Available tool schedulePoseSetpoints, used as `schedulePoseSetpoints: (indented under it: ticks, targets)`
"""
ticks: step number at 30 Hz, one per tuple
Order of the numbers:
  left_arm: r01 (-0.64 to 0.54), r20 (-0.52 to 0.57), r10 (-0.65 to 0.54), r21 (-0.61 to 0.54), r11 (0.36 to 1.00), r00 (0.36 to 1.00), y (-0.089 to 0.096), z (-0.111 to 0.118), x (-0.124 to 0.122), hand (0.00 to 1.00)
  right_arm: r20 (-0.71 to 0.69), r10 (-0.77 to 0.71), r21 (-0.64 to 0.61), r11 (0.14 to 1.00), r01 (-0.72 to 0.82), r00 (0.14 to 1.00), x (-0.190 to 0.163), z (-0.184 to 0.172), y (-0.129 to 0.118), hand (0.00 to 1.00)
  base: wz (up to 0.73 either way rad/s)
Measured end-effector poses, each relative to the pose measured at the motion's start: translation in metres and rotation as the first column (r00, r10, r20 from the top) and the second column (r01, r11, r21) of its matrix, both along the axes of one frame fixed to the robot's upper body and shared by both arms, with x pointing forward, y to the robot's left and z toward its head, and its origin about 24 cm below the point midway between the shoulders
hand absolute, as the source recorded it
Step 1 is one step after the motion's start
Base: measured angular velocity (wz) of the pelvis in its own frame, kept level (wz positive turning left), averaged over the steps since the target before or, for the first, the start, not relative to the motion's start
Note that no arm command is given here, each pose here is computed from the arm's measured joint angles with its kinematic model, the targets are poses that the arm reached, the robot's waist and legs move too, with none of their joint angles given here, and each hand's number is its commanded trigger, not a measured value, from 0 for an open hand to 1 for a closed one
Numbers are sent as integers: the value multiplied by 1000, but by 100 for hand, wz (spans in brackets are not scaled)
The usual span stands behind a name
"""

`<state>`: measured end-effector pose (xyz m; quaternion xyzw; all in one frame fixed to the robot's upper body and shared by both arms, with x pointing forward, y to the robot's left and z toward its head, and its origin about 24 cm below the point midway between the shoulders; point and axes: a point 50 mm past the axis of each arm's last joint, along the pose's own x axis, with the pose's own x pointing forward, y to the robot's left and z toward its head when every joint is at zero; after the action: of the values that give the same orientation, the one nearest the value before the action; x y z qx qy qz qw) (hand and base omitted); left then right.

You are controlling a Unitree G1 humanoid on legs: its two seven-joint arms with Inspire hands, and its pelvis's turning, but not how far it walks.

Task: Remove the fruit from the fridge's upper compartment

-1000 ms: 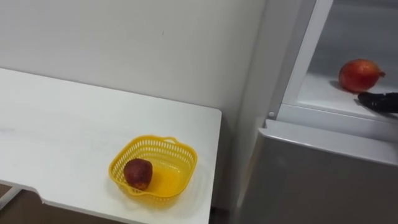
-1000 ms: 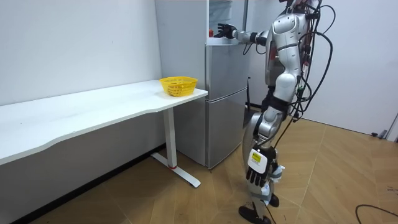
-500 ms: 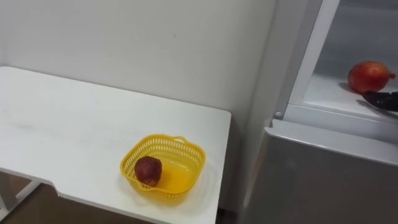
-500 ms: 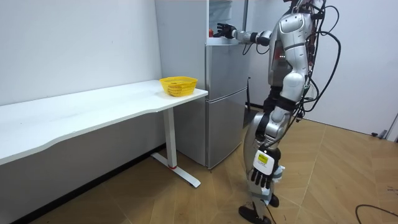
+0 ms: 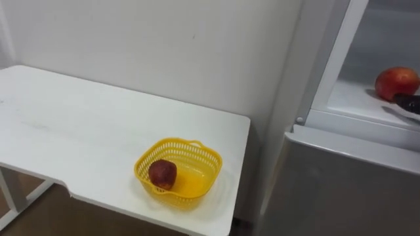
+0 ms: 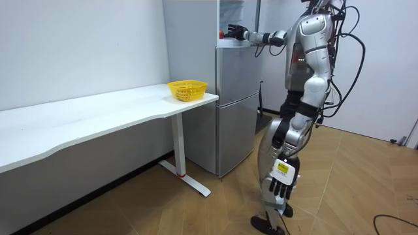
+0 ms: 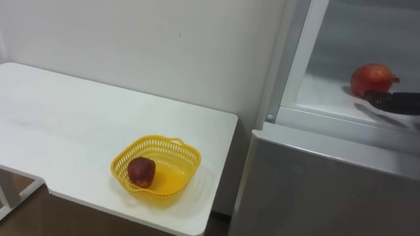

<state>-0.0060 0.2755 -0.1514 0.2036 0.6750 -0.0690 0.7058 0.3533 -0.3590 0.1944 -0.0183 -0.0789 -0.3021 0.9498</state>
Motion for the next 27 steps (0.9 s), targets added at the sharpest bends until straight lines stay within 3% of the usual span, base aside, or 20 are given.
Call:
schedulePoseSetpoints:
  ticks: [27]
  targets:
    - [35,60,-36,15,999,998,-7,0,12,0,84,59,-43,998,-55,995,-1,11,-1,0,4]
